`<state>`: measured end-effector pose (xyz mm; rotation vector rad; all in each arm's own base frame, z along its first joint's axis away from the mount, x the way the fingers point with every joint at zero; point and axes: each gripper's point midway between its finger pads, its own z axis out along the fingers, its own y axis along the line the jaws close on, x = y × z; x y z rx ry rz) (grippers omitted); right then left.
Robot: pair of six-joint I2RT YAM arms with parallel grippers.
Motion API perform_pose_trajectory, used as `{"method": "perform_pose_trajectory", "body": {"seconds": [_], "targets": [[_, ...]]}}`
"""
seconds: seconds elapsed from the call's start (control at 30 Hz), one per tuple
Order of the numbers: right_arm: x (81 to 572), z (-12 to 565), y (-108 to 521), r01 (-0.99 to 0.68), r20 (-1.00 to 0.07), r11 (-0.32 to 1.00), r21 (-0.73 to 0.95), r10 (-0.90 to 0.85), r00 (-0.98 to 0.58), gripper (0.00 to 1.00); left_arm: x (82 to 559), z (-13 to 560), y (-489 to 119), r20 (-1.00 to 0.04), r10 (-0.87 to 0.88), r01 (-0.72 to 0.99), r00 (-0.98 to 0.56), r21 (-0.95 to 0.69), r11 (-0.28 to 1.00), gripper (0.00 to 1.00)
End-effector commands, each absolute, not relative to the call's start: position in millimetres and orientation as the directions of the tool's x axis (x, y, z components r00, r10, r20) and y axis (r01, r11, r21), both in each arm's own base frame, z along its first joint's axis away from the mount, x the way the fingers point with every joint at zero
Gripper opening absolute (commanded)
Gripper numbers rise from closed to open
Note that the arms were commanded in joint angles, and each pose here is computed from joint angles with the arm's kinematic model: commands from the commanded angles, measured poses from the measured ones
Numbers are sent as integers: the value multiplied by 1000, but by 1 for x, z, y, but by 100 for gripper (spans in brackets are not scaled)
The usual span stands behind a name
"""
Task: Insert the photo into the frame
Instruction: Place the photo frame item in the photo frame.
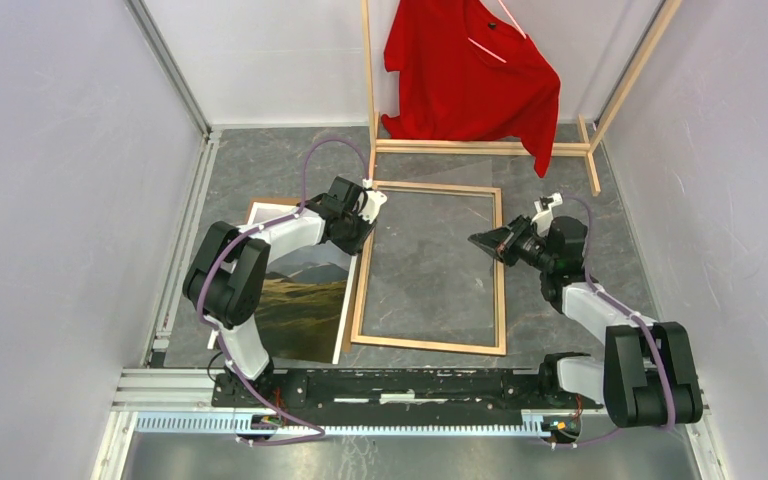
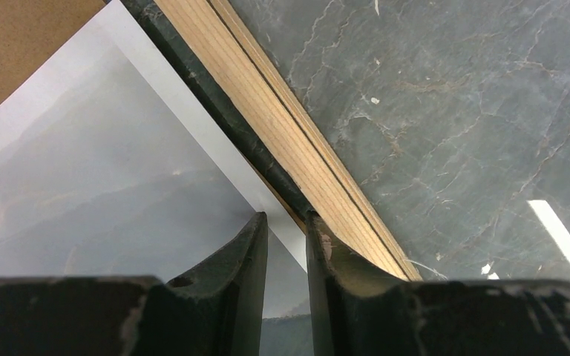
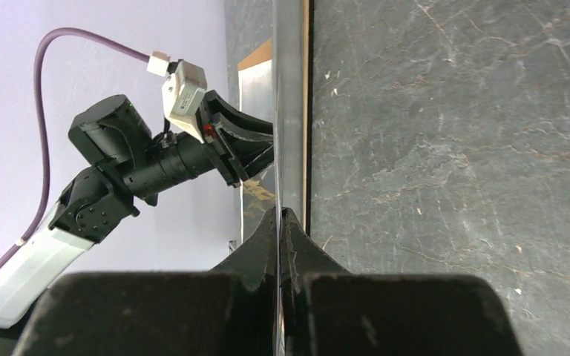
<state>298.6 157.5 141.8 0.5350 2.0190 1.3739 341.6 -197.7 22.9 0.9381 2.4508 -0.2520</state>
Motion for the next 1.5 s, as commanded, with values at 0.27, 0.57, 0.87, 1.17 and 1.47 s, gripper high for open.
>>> {"method": "perform_pose_trajectory", "body": {"seconds": [0.27, 0.57, 0.87, 1.17, 1.47], "targets": [[295, 128, 148, 33, -260, 388, 921, 677, -688, 0, 330, 23, -201, -509, 608, 711, -609, -12, 703, 32], [286, 110, 146, 93, -207, 364, 927, 700, -684, 0, 330, 22, -201, -508, 609, 712, -609, -11, 702, 31], [277, 94, 144, 139, -172, 358, 923, 709, -684, 0, 329, 22, -201, -507, 610, 713, -609, -13, 701, 31], [279, 100, 143, 98, -194, 351, 931, 706, -682, 0, 329, 21, -200, -503, 611, 712, -611, -13, 702, 31], [287, 126, 146, -2, -248, 333, 943, 698, -671, 0, 329, 22, -202, -504, 608, 712, -613, -19, 702, 30]]}}
